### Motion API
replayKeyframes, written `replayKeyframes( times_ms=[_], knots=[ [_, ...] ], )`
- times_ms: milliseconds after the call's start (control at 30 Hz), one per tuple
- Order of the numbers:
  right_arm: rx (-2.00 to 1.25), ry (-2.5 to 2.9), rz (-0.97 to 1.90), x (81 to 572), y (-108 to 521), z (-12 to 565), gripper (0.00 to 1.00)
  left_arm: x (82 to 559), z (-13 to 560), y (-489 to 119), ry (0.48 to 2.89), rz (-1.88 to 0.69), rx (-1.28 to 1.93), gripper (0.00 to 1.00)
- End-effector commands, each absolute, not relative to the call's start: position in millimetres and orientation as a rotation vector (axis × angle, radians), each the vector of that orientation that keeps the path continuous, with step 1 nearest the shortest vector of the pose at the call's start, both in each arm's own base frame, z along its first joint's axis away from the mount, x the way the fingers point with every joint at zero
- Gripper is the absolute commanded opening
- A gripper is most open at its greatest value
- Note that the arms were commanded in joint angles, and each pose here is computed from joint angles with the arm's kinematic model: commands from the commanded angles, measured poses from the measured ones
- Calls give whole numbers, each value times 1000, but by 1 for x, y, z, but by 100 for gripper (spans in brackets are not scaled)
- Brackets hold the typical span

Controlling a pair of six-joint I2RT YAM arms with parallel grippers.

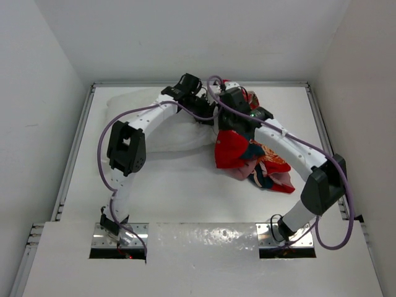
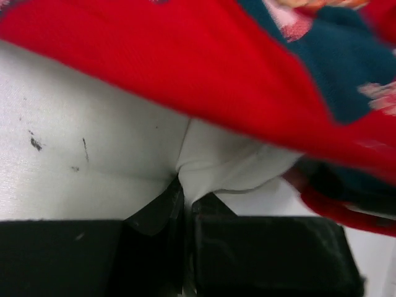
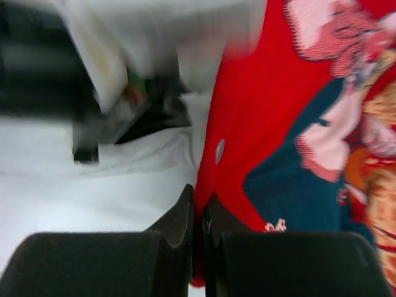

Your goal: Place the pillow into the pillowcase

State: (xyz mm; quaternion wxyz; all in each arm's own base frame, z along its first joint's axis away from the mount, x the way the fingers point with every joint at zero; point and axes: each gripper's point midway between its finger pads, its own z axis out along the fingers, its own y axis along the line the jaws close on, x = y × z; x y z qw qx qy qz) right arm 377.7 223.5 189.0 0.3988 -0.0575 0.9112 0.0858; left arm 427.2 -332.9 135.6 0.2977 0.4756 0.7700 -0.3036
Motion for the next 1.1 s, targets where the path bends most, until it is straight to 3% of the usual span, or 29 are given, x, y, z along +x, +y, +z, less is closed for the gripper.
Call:
replayKeyframes(
  times_ms=[0,200,500,667,733,867,1033,1067],
  knots=[
    [-243,2238,562,350,274,198,0,428,180,-355,1952,-1151,1112,0],
    [-106,1999,849,356,289,220,0,383,276,-352,1626,-1430,1121,0],
    [-369,1801,962,355,324,277,0,352,257,-370,1599,-1394,1302,0],
    [-97,1840,921,382,262,255,0,306,311,-365,1258,-1506,1518,0],
    [76,1808,1047,386,232,237,0,293,313,-358,1286,-1521,1537,0],
    [-31,1888,851,382,234,219,0,271,287,-357,1296,-1560,1599,0],
    [-70,1907,948,373,259,216,1,227,218,-363,1424,-1675,1690,0],
    [-82,1931,953,369,261,211,7,226,210,-362,1439,-1681,1690,0]
  ],
)
